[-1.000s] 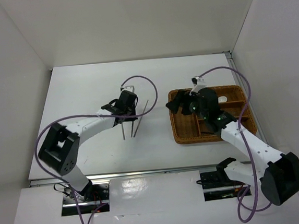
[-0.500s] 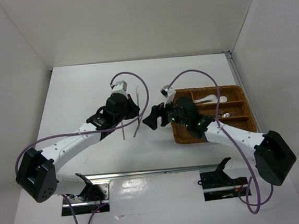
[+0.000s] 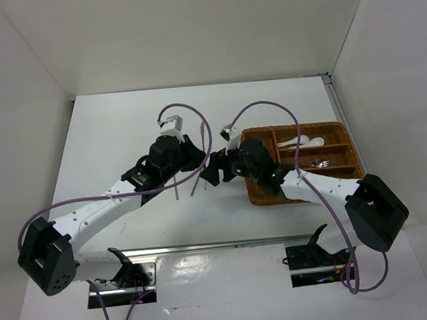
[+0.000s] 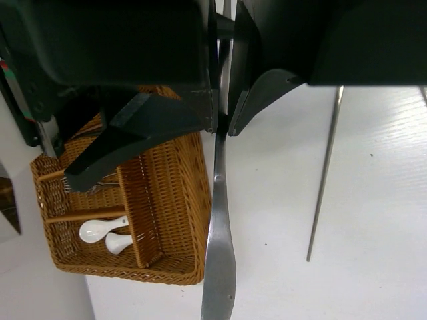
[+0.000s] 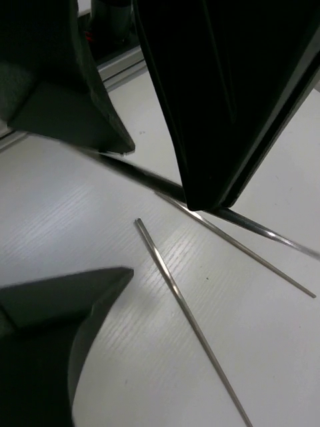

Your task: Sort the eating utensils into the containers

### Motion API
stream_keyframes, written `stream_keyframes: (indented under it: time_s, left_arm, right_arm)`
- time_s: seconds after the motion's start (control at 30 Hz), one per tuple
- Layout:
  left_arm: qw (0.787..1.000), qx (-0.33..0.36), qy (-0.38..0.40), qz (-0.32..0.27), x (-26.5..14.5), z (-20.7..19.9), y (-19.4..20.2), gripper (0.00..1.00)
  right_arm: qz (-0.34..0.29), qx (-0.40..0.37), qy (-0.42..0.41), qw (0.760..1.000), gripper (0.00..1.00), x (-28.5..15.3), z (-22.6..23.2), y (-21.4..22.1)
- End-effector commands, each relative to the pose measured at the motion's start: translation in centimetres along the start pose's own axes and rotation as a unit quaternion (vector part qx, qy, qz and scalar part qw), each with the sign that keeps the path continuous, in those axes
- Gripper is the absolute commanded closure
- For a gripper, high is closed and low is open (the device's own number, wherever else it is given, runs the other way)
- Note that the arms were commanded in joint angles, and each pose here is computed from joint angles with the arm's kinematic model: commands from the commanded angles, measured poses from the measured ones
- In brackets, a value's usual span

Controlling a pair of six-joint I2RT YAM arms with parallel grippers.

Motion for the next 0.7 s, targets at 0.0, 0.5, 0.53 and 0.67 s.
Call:
stream_keyframes:
  time_s: [0.0, 0.5, 0.53, 0.67]
  left_arm:
    - [0.998, -0.023, 0.048, -0.016, -0.8, -2.0, -0.8, 0.82]
    - [0.999, 0.031, -0.008, -0.012, -0.7, 0.1, 0.0, 0.34]
    - [0.999, 0.037, -0.018, -0.02, -1.3, 0.3, -0.6, 0.28]
    - [0.995, 0.049, -0.063, -0.066, -2.6, 1.9, -2.8, 0.21]
  right_arm:
    - [-0.058, -0.01, -0.014, 0.998, 0.29, 0.7, 1.2, -3.5]
    - [-0.062, 0.152, 0.311, 0.936, 1.0, -1.0, -7.8, -2.4]
    - [-0.075, 0.167, 0.331, 0.926, 1.0, -1.9, -8.3, -3.1]
    - [-0.09, 0.248, 0.433, 0.862, 1.0, -7.1, -13.0, -2.6]
Point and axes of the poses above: each gripper's point midway between its finger pads, its own x axis out along the fingers, its own z axis along the line the jaws close on, y = z × x, the point moved 2 cm from there along -x, back along the fingers, and after that the axes turned 5 degrees about -x, right-handed, at the moved point
